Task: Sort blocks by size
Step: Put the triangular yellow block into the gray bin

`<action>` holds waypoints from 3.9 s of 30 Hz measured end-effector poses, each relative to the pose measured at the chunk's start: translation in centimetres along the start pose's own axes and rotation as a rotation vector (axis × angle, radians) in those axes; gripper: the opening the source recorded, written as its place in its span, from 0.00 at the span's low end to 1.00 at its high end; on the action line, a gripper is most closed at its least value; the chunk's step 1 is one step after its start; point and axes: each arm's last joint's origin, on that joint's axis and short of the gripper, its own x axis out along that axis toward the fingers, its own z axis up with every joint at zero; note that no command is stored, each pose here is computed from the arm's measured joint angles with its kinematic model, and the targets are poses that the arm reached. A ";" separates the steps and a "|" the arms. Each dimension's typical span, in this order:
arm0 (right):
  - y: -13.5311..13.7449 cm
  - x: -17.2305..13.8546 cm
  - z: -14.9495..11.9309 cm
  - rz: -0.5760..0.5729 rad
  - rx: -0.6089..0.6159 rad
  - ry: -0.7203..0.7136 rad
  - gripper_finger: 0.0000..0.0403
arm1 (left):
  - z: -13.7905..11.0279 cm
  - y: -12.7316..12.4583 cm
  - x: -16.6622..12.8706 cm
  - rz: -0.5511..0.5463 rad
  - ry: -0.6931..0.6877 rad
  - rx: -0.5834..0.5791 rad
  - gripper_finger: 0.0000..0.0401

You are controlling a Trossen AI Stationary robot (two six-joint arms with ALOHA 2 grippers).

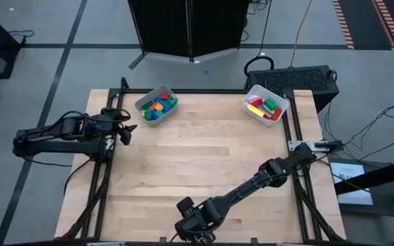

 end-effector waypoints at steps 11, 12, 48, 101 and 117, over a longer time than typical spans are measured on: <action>-2.1 0.5 1.1 -0.040 -0.072 -0.132 0.51 | 0.0 0.0 0.0 0.001 0.000 -0.001 0.70; -2.3 0.5 1.2 -0.043 -0.070 -0.142 0.51 | 0.0 0.0 0.0 0.000 0.001 -0.001 0.70; -4.5 -0.7 -1.7 0.046 0.822 0.164 0.35 | 0.0 -0.1 0.3 0.009 0.013 0.006 0.70; -1.2 3.6 -3.1 -0.305 1.272 0.159 0.42 | 0.1 -0.4 0.7 0.012 0.031 0.016 0.70; 3.2 0.9 -1.5 -0.163 1.202 0.106 0.43 | 0.1 -0.4 0.7 0.012 0.030 0.016 0.70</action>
